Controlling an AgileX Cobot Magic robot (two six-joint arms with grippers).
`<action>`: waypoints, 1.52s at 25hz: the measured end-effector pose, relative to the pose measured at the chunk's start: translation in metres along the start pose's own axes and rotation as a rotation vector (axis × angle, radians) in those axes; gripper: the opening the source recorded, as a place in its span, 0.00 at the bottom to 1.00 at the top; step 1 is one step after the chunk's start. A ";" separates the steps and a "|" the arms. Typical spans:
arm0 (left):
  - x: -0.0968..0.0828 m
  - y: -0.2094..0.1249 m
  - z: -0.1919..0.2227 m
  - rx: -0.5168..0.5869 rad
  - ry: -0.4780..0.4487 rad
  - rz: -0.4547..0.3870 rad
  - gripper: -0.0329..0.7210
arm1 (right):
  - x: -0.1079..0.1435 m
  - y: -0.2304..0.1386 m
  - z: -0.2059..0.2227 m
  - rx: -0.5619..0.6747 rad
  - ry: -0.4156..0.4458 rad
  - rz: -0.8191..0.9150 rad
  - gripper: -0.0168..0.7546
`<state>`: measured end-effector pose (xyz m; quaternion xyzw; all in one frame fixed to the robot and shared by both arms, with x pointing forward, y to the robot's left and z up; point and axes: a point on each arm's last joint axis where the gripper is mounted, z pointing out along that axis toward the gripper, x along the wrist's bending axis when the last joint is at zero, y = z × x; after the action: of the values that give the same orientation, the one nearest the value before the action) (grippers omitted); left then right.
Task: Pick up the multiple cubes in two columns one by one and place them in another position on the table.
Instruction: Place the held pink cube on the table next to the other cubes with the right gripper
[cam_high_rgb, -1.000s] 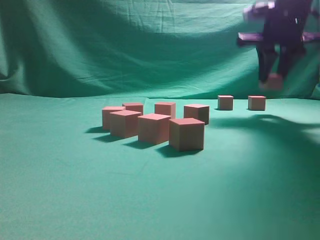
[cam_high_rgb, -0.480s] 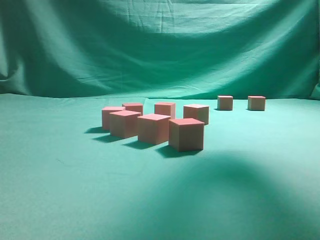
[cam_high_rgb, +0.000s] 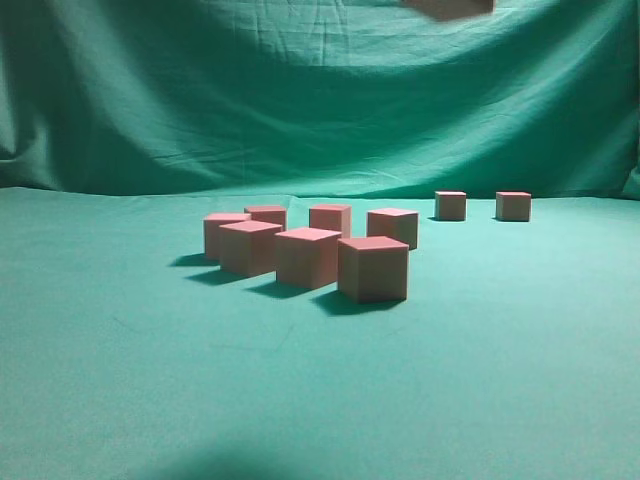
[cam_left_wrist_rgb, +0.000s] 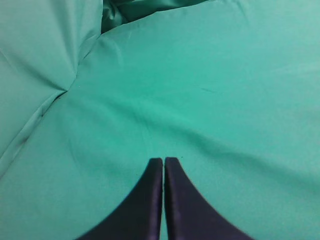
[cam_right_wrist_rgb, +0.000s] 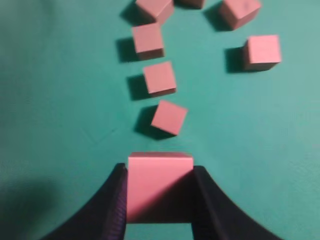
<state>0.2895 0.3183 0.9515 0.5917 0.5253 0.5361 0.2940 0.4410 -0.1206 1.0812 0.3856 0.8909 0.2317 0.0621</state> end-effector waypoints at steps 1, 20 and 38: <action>0.000 0.000 0.000 0.000 0.000 0.000 0.04 | 0.008 -0.003 0.009 0.020 0.016 -0.022 0.35; 0.000 0.000 0.000 0.000 0.000 0.000 0.04 | 0.028 -0.011 0.132 0.223 0.058 -0.042 0.35; 0.000 0.000 0.000 0.000 0.000 0.000 0.04 | 0.025 -0.012 0.135 0.228 0.033 -0.081 0.35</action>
<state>0.2895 0.3183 0.9515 0.5917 0.5253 0.5361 0.2940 0.4550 -0.0605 0.9576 0.3501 0.9272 0.1327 0.0123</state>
